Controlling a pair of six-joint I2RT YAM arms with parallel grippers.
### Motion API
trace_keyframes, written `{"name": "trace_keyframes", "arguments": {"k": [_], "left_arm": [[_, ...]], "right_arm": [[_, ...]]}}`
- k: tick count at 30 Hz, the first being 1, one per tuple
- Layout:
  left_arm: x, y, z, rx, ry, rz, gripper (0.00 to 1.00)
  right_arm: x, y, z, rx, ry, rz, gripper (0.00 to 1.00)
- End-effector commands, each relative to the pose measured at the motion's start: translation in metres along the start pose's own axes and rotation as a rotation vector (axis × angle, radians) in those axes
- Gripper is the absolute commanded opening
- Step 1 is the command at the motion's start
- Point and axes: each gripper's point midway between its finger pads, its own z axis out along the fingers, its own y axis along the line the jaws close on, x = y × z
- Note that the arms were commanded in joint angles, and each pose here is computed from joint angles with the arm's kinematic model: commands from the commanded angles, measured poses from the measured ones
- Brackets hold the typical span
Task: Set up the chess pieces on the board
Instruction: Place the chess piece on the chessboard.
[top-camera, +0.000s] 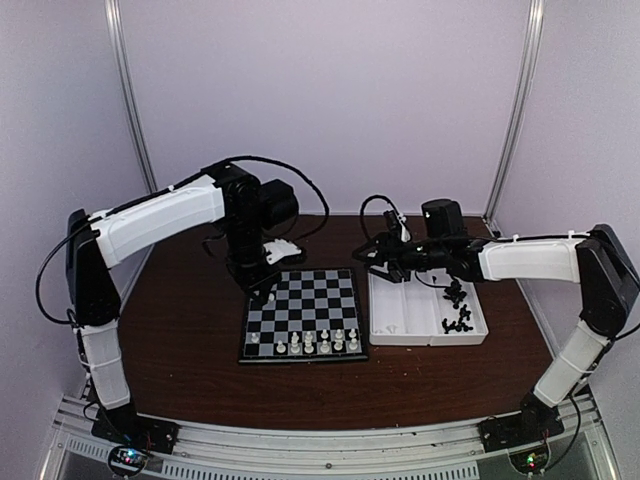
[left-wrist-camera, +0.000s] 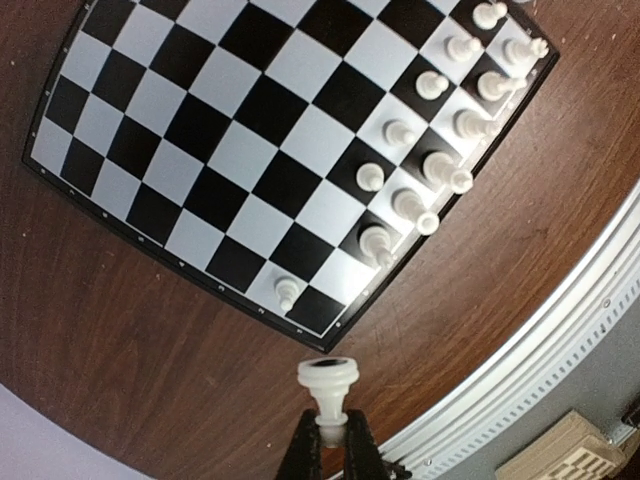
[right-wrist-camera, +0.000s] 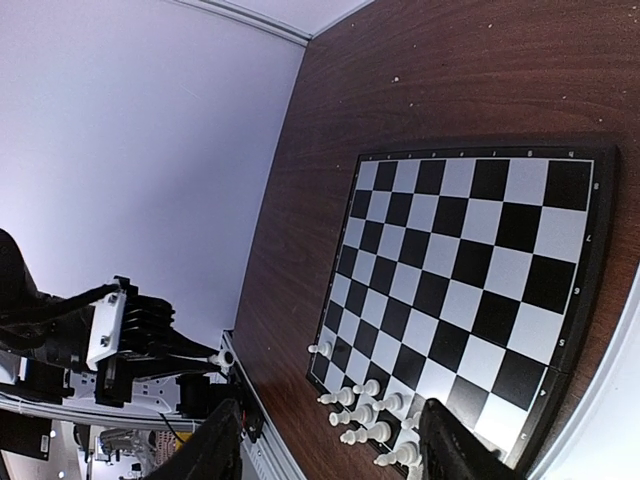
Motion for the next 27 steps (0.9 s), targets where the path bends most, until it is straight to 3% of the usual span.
{"name": "trace_keyframes", "arguments": {"k": [1, 13, 27], "left_arm": [[0.009, 0.010, -0.009, -0.041, 0.122, 0.027, 0.00], [-0.007, 0.042, 0.024, -0.190, 0.217, 0.036, 0.00], [0.010, 0.074, 0.065, -0.341, 0.406, 0.065, 0.00]], "right_arm": [[-0.003, -0.002, -0.021, 0.017, -0.030, -0.037, 0.60], [-0.008, -0.019, -0.046, 0.083, -0.029, -0.068, 0.60], [-0.006, -0.024, -0.046, 0.111, -0.007, -0.079, 0.60]]}}
